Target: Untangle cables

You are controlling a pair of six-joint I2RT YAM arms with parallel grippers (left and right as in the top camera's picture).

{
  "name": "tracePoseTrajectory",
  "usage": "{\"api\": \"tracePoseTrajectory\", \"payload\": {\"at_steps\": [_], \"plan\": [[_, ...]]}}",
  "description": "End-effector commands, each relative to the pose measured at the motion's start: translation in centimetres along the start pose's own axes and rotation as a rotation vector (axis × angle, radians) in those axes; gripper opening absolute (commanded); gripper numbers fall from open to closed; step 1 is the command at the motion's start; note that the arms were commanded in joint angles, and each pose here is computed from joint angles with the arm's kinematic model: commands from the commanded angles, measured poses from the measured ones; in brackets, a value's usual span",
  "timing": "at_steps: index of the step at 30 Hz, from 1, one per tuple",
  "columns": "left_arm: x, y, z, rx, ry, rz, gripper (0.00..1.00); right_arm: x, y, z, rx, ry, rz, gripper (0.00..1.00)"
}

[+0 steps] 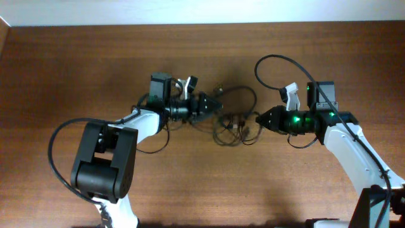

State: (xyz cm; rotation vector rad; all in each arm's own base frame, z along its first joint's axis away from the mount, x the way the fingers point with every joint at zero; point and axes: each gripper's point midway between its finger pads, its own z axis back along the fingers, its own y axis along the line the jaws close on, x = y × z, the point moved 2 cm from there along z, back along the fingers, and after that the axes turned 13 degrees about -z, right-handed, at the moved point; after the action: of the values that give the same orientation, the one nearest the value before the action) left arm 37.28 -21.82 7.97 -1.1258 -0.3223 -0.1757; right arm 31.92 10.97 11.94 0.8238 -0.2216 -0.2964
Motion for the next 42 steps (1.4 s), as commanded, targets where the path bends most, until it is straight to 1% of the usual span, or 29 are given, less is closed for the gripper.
{"api": "tracePoseTrajectory", "payload": {"at_steps": [1,3,4,6,7,8,9,10,11,12,13,15,16,18,19,20,22,24,26,27,28,30,32,34,37,39,40,41,42], "plan": [[1.4,2.4,3.6,0.429,-0.063,-0.169,0.82,0.1,-1.8,-0.1,-0.113,-0.025,0.03,0.22],[2.3,2.1,8.3,0.717,-0.124,-0.189,0.76,-0.2,-2.4,0.0,-0.145,-0.016,0.02,0.18],[2.7,1.5,9.7,0.775,-0.155,-0.211,0.71,-0.4,-2.3,0.0,-0.135,-0.007,0.017,0.18],[3.7,-1.3,11.7,0.797,-0.224,-0.287,0.49,-0.8,-1.6,-0.1,-0.088,0.02,0.015,0.19],[4.0,-2.3,12.2,0.79,-0.25,-0.304,0.42,-1.0,-1.2,-0.2,-0.065,0.031,0.015,0.2],[4.4,-3.9,13.0,0.779,-0.289,-0.332,0.15,-1.1,-0.9,-0.2,-0.046,0.039,0.016,0.21],[4.6,-4.9,13.5,0.772,-0.313,-0.349,0.03,-1.2,-0.5,-0.2,-0.02,0.049,0.031,0.22],[4.7,-6.1,14.2,0.763,-0.342,-0.369,0.0,-1.7,0.8,-0.1,0.067,0.079,0.084,0.22],[4.8,-6.7,14.5,0.758,-0.356,-0.378,0.0,-1.9,1.9,0.0,0.138,0.098,0.13,0.22],[4.8,-7.0,14.6,0.756,-0.364,-0.384,0.02,-1.9,2.3,0.1,0.166,0.1,0.147,0.23],[4.9,-7.1,14.7,0.755,-0.367,-0.386,0.13,-1.7,2.4,0.1,0.166,0.091,0.155,0.28],[4.8,-7.0,14.6,0.757,-0.362,-0.382,0.22,-0.8,2.8,0.1,0.176,0.054,0.183,0.59],[4.7,-7.0,14.6,0.758,-0.359,-0.38,0.29,0.1,2.9,0.2,0.154,0.019,0.172,0.64],[4.8,-6.9,14.7,0.763,-0.364,-0.381,0.59,1.9,3.1,0.5,0.103,-0.052,0.137,0.64],[5.0,-6.7,15.1,0.793,-0.376,-0.378,0.95,2.8,3.9,0.7,0.085,-0.085,0.153,0.64],[5.1,-6.4,15.4,0.817,-0.386,-0.374,0.99,3.0,4.7,0.6,0.075,-0.096,0.179,0.64],[5.5,-5.7,16.6,0.885,-0.413,-0.36,0.99,1.9,6.6,-0.7,0.045,-0.08,0.245,0.64],[5.7,-4.8,18.0,0.941,-0.456,-0.302,0.99,-0.5,7.2,-2.6,-0.015,-0.026,0.265,0.64],[5.8,-3.5,19.9,0.997,-0.51,-0.201,0.99,-2.2,6.7,-3.9,-0.117,-0.009,0.292,0.7],[5.8,-2.8,21.1,1.013,-0.529,-0.158,0.99,-2.8,6.0,-4.5,-0.219,-0.019,0.42,0.74],[5.7,-2.4,21.8,1.027,-0.537,-0.141,0.99,-2.6,5.4,-4.8,-0.305,-0.044,0.518,0.74],[5.5,-1.5,23.0,1.052,-0.54,-0.104,0.99,-1.7,4.8,-4.9,-0.431,-0.111,0.626,0.8],[5.0,-0.9,23.8,1.072,-0.533,-0.072,0.99,-1.7,5.1,-5.7,-0.443,-0.114,0.716,0.81],[4.6,-0.4,24.3,1.085,-0.525,-0.049,0.99,-1.9,4.8,-7.4,-0.444,-0.093,0.73,0.8],[4.6,-0.3,24.4,1.088,-0.524,-0.045,0.99,-3.9,4.0,-10.1,-0.425,0.003,0.746,0.74],[4.6,-0.3,24.5,1.088,-0.525,-0.045,0.99,-5.6,4.9,-10.9,-0.387,0.041,0.778,0.72],[4.6,-0.3,24.4,1.088,-0.524,-0.045,0.99,-5.9,5.4,-11.2,-0.394,0.028,0.805,0.65],[4.6,-0.3,24.5,1.088,-0.525,-0.045,0.99,-5.3,5.5,-11.2,-0.438,-0.019,0.826,0.47],[4.6,-0.3,24.4,1.087,-0.525,-0.045,0.99,-4.7,5.5,-11.0,-0.467,-0.062,0.821,0.34]]}}
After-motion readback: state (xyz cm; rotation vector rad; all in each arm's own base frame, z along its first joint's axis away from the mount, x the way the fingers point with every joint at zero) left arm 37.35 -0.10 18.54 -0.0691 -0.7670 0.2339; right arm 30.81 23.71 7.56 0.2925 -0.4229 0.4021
